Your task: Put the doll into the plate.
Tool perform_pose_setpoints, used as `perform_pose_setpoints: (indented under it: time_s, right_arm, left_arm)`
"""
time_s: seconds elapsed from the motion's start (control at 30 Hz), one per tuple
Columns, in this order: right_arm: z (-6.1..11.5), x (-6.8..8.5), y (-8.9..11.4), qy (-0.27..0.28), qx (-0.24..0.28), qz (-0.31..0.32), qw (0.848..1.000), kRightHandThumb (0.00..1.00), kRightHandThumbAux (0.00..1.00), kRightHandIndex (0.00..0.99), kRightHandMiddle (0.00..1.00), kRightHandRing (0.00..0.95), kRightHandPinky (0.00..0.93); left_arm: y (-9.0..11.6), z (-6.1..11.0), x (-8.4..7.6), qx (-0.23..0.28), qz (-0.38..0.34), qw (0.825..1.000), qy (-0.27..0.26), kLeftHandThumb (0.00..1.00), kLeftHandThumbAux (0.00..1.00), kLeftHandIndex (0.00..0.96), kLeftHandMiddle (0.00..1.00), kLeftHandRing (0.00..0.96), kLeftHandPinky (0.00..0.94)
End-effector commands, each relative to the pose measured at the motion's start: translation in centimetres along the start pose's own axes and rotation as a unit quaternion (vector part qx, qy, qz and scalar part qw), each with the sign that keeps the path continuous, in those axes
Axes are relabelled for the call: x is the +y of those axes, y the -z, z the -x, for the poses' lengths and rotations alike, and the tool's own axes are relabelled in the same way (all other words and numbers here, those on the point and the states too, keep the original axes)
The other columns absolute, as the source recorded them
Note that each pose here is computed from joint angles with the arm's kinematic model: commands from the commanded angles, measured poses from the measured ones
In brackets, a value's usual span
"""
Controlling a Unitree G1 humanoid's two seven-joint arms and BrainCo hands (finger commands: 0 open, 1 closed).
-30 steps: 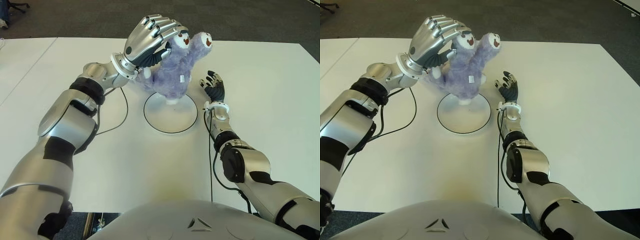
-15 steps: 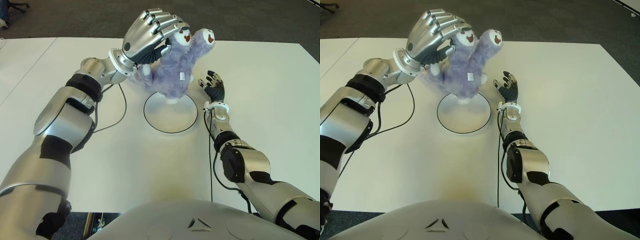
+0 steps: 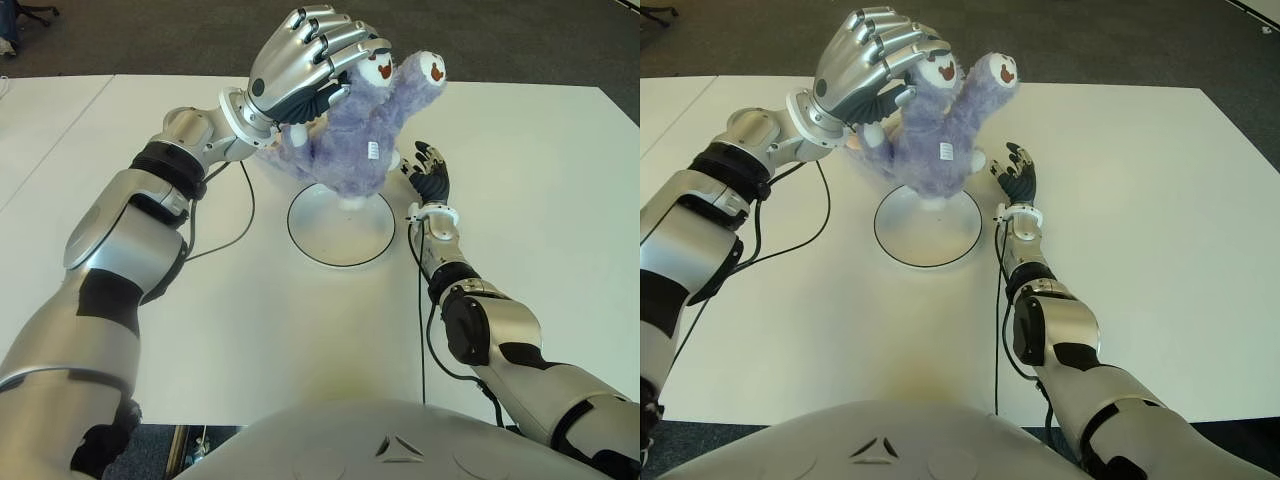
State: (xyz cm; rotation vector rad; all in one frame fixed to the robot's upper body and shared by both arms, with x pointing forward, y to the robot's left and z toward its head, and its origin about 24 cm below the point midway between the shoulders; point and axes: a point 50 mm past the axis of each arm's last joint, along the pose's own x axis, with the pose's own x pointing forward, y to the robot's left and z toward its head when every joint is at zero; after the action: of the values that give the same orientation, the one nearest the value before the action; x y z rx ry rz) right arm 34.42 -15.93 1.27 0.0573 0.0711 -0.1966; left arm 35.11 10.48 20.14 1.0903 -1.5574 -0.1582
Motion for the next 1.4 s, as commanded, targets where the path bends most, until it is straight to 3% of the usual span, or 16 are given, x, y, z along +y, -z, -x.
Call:
perform_pose_setpoints:
  time_s: [0.03, 0.83, 1.03, 1.23, 1.4]
  right_arm:
    - [5.5, -2.2, 8.9, 0.036, 0.217, 0.007, 0.976, 0.431, 0.871, 0.208, 0.128, 0.085, 0.091]
    - [5.5, -2.4, 8.9, 0.034, 0.213, 0.015, 0.976, 0.401, 0.878, 0.203, 0.147, 0.116, 0.104]
    - [5.5, -2.3, 8.9, 0.034, 0.211, 0.023, 0.977, 0.355, 0.892, 0.196, 0.125, 0.075, 0.034]
    - [5.5, -2.2, 8.9, 0.035, 0.209, 0.041, 0.976, 0.378, 0.889, 0.23, 0.114, 0.054, 0.021]
    - [5.6, -2.3, 8.9, 0.035, 0.206, 0.061, 0.976, 0.381, 0.883, 0.226, 0.112, 0.054, 0.047]
  left_arm:
    - [0.2, -1.0, 1.0, -0.03, -0.02, 0.999, -0.016, 0.719, 0.697, 0.442, 0.827, 0.817, 0.821]
    - [-2.2, -1.5, 1.5, -0.121, -0.062, 0.988, -0.077, 0.717, 0.696, 0.441, 0.855, 0.826, 0.844]
    - [-2.8, -1.1, 1.6, -0.125, -0.064, 0.986, -0.086, 0.711, 0.699, 0.44, 0.838, 0.815, 0.801]
    - [-3.2, -0.9, 1.9, -0.128, -0.068, 0.985, -0.087, 0.71, 0.699, 0.44, 0.835, 0.817, 0.838]
    - [-3.3, -0.8, 2.3, -0.131, -0.064, 0.985, -0.094, 0.707, 0.701, 0.439, 0.799, 0.804, 0.8]
